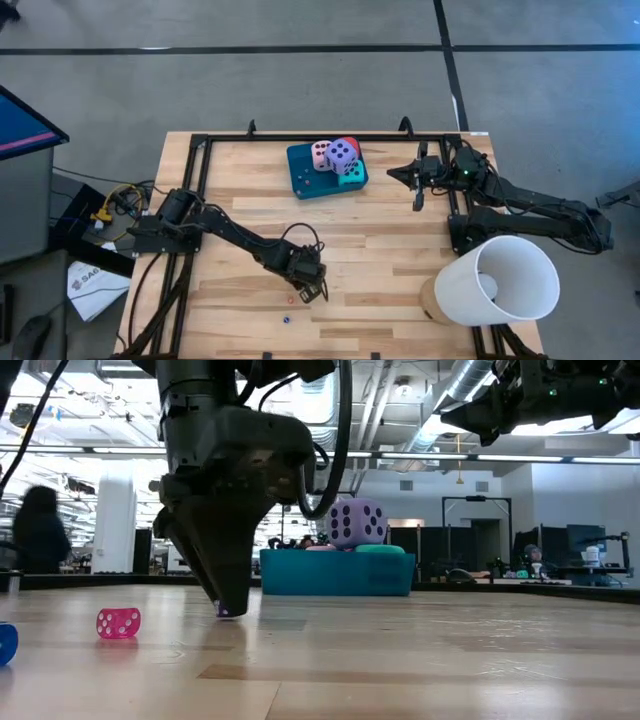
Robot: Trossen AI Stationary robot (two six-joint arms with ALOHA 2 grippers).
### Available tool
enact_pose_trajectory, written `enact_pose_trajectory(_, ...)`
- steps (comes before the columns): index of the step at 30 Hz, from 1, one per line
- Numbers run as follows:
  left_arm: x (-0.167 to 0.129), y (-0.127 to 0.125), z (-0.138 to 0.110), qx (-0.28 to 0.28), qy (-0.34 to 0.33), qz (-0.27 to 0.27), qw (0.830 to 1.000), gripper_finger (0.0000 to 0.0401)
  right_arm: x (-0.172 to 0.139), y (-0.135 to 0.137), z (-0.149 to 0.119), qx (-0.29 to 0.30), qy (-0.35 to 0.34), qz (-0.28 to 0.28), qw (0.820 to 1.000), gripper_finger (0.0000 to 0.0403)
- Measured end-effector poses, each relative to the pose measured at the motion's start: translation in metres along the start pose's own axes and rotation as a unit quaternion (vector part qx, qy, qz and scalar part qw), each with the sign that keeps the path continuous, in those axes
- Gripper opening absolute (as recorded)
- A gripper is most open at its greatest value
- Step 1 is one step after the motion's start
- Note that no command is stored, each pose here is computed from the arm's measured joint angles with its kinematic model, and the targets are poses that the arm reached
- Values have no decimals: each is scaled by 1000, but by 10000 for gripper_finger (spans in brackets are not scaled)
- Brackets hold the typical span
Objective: Pick & Place Dice
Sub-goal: Put the small purple dice into the blue bin
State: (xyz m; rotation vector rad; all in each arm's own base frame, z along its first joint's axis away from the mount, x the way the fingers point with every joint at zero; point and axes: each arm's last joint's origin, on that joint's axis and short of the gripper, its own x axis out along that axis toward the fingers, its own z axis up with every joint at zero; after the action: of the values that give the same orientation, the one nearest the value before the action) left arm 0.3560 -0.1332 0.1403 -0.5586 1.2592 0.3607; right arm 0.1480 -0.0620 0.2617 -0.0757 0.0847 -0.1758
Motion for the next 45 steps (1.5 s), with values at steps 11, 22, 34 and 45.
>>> enact_pose_trajectory(11, -1, -1, 0, 12, 2, -10, 1000, 41, 0, 0, 0, 0, 0, 0, 1000, 0)
enact_pose_trajectory(22, -2, -1, 0, 28, 1, -10, 1000, 44, 0, 0, 0, 0, 0, 0, 1000, 0)
enact_pose_trajectory(34, -32, 5, 10, 37, -36, -10, 999, 46, 0, 0, 0, 0, 0, 0, 1000, 0)
enact_pose_trajectory(45, -126, 34, 40, 45, -241, 22, 969, 45, 0, 0, 0, 0, 0, 0, 1000, 0)
